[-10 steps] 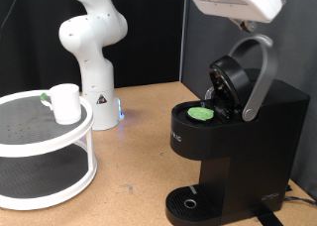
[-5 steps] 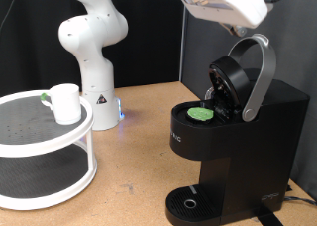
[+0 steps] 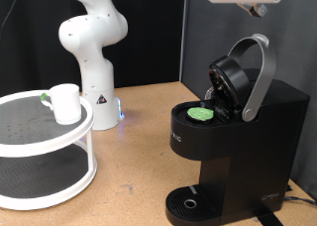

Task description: Make a cup of coffee with the keurig machine

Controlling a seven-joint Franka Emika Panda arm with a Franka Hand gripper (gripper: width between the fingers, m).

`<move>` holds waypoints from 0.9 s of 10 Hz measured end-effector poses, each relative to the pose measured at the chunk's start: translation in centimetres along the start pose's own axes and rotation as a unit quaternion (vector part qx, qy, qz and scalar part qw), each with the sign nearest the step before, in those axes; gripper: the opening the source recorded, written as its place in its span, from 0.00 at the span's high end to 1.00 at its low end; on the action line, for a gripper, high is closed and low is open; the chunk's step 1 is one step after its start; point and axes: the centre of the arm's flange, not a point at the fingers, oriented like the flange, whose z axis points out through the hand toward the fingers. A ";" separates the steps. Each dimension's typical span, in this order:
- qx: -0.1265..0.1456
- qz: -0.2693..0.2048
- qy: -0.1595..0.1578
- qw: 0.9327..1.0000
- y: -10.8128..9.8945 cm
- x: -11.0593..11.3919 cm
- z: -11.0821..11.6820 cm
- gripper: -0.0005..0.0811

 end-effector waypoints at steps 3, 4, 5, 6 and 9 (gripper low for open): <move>-0.024 0.008 -0.039 0.999 0.1 0.3 3.4 0.99; -0.029 0.008 -0.042 0.999 0.4 0.3 4.4 0.99; -0.033 0.008 -0.044 0.998 0.5 0.4 5.1 0.99; -0.034 0.007 -0.041 0.999 0.4 0.5 5.4 0.99; -0.029 0.007 -0.034 0.999 0.3 0.7 5.4 0.99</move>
